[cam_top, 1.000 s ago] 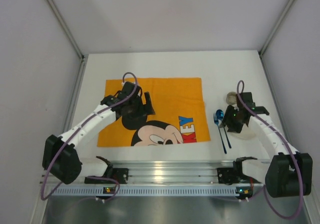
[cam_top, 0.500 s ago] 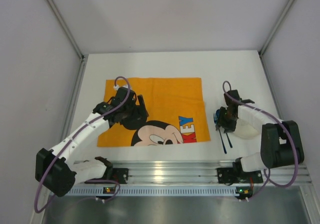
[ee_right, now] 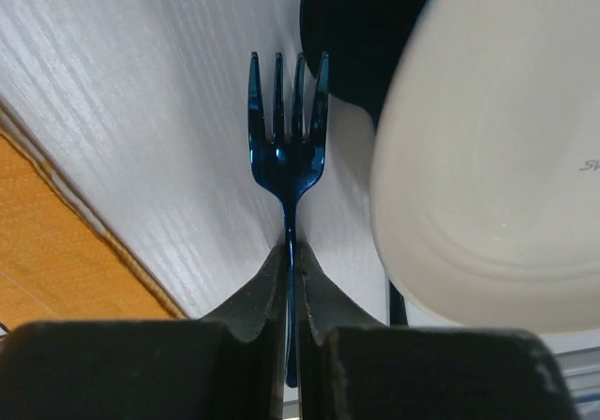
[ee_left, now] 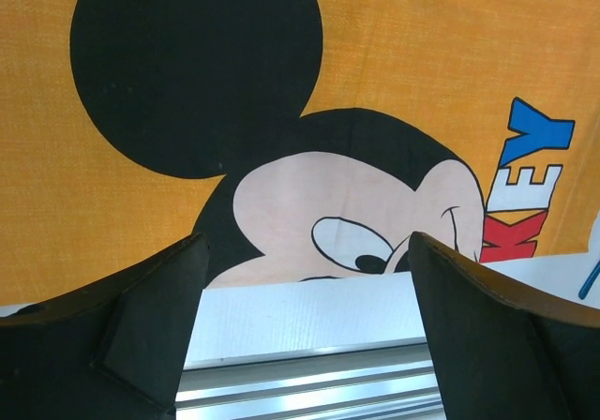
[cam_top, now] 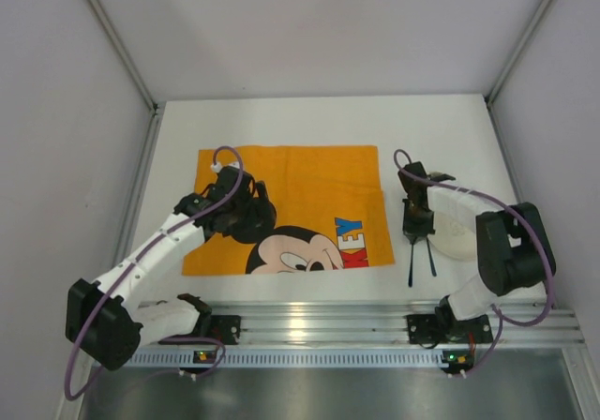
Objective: Set the dinner table for one person
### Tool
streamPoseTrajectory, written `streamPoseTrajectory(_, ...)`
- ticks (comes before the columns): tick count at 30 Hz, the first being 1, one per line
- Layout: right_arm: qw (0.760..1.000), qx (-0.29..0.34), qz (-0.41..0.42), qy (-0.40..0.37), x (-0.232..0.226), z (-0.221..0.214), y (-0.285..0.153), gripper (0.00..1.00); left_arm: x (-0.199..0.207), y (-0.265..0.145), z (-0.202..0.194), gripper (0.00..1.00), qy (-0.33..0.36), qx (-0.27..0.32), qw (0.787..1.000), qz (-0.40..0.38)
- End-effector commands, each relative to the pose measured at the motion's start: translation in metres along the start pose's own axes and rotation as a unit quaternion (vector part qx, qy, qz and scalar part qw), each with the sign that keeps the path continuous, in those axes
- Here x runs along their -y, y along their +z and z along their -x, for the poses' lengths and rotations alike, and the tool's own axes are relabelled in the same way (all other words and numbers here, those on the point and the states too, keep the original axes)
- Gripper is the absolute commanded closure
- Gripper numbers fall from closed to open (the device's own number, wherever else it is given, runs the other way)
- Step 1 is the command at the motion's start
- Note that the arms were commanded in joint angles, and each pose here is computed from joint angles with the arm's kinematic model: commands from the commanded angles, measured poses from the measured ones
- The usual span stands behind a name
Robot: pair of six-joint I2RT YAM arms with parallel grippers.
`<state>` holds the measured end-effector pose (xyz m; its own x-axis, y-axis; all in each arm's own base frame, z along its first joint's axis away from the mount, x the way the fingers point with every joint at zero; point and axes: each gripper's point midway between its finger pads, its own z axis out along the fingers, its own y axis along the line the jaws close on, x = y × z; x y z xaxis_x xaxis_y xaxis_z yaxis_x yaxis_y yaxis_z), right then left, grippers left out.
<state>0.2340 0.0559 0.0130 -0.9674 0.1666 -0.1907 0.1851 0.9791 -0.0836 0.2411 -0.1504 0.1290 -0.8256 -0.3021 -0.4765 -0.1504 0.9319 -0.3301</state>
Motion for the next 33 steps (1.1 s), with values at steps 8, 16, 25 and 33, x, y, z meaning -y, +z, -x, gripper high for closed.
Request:
streamPoseTrajectory(8,0.995,0.1,0.016,-0.013,-0.041,0.06,-0.04,1.0,0.035,-0.033,0.015,0.14,0.057,0.014,0.994,-0.096)
streamPoseTrajectory(16,0.972,0.134,0.191,0.015,-0.147,0.085,-0.152,1.0,0.103,-0.082,0.012,0.12,0.109,0.044,0.938,-0.326)
streamPoseTrajectory(25,0.938,0.111,0.326,0.04,-0.204,0.066,-0.233,1.0,0.133,-0.077,0.02,0.15,0.119,0.025,0.923,-0.365)
streamPoseTrajectory(33,0.917,0.092,0.383,0.063,-0.211,0.051,-0.268,1.0,0.163,-0.069,0.02,0.19,0.128,0.012,0.907,-0.402)
